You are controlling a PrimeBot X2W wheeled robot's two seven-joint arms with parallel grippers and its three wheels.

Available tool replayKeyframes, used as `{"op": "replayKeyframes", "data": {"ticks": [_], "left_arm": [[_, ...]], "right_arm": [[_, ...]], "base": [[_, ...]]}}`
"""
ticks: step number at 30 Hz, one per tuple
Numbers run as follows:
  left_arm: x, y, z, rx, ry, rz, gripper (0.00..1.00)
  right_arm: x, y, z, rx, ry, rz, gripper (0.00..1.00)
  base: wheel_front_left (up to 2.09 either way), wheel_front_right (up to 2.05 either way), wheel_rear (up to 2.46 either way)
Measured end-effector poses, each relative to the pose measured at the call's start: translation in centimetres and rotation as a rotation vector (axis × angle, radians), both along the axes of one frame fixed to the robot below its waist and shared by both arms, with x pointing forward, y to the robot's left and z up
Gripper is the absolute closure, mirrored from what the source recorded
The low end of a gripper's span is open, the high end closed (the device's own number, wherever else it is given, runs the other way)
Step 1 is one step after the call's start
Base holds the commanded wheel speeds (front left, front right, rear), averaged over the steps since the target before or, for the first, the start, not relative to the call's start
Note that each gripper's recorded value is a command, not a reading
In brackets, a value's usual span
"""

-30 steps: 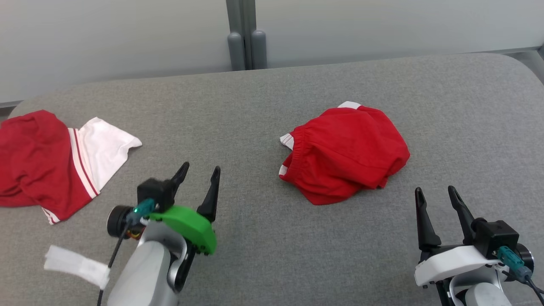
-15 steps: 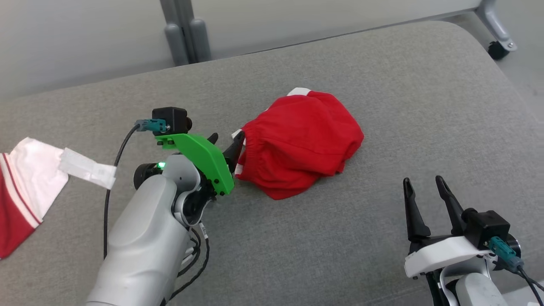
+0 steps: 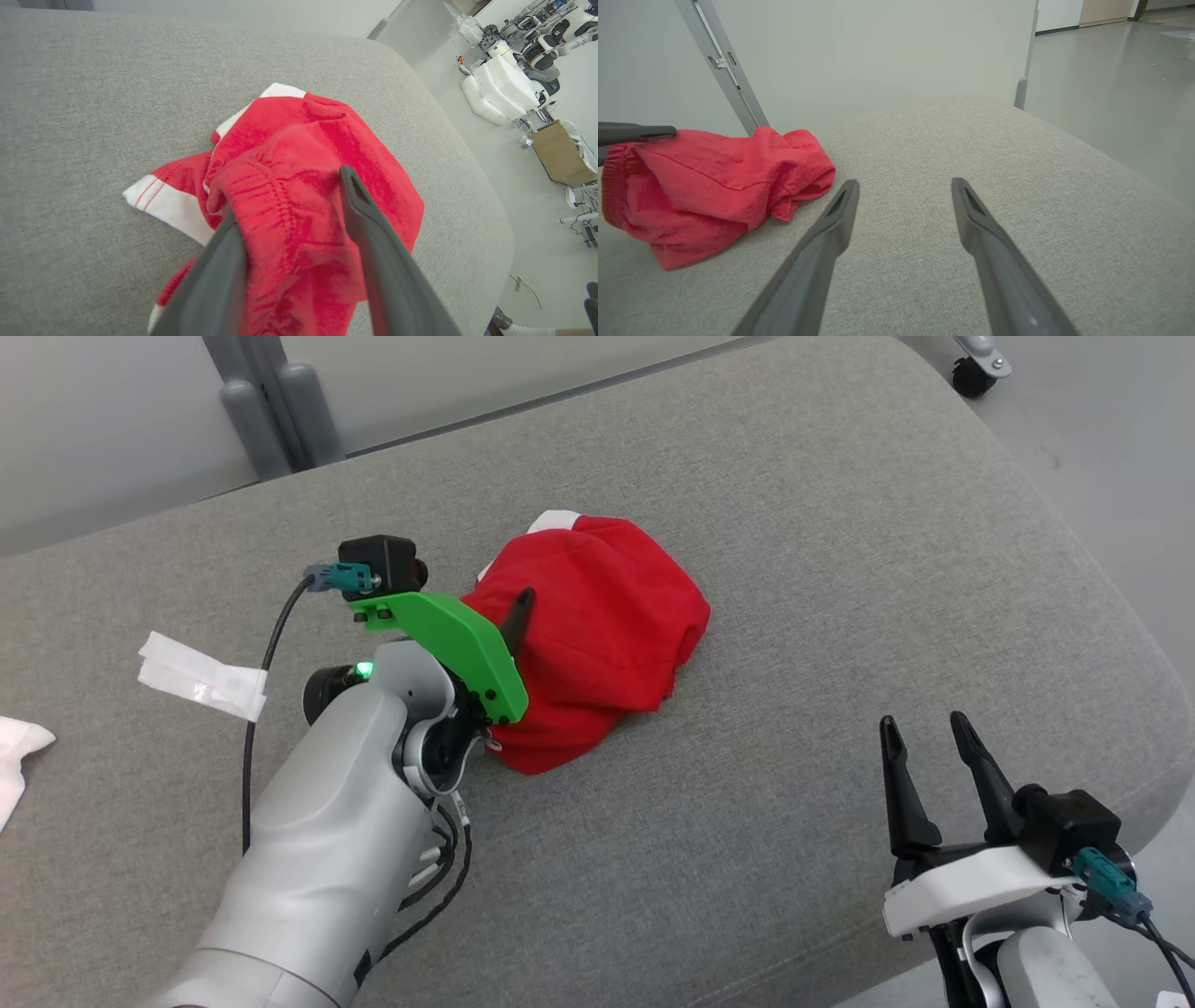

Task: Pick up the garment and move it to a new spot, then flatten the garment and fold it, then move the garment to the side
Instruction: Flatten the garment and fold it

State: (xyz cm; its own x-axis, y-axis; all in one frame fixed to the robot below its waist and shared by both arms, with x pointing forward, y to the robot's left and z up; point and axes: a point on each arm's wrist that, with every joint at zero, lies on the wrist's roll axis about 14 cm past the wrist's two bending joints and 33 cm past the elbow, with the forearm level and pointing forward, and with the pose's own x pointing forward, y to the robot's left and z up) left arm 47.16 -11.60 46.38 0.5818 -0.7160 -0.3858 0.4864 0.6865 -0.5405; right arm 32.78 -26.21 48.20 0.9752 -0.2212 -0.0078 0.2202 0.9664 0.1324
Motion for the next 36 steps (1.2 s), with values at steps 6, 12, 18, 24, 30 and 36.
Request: {"op": "replayKeyframes", "data": {"ticks": [6,12,18,24,30,36], "left_arm": [[2.6,-0.5,4.5,-0.04,-0.324,0.027,1.0],[2.3,-3.1,12.4,-0.077,-0.746,-0.099,1.0],[-2.1,-5.6,17.1,-0.158,-0.955,-0.266,1.0],[-9.0,-3.8,4.9,-0.02,-0.695,-0.496,1.0],[-11.1,2.2,-1.0,0.099,-0.526,-0.501,1.0],[-15.4,4.0,-3.2,0.09,-0.397,-0.495,1.0]], "right_arm": [[0.2,-0.1,-0.2,-0.001,0.006,-0.002,0.0],[0.9,0.6,-0.1,0.002,-0.001,0.024,0.0],[1.5,1.0,0.0,0.004,-0.006,0.04,0.0],[2.8,2.5,-0.3,0.004,-0.002,0.092,0.0],[4.4,4.7,-0.7,0.007,0.002,0.165,0.0],[6.0,7.4,-1.0,0.014,0.003,0.247,0.0]], "base": [[0.0,0.0,0.0],[0.0,0.0,0.0],[0.0,0.0,0.0],[0.0,0.0,0.0],[0.0,0.0,0.0],[0.0,0.0,0.0]]}}
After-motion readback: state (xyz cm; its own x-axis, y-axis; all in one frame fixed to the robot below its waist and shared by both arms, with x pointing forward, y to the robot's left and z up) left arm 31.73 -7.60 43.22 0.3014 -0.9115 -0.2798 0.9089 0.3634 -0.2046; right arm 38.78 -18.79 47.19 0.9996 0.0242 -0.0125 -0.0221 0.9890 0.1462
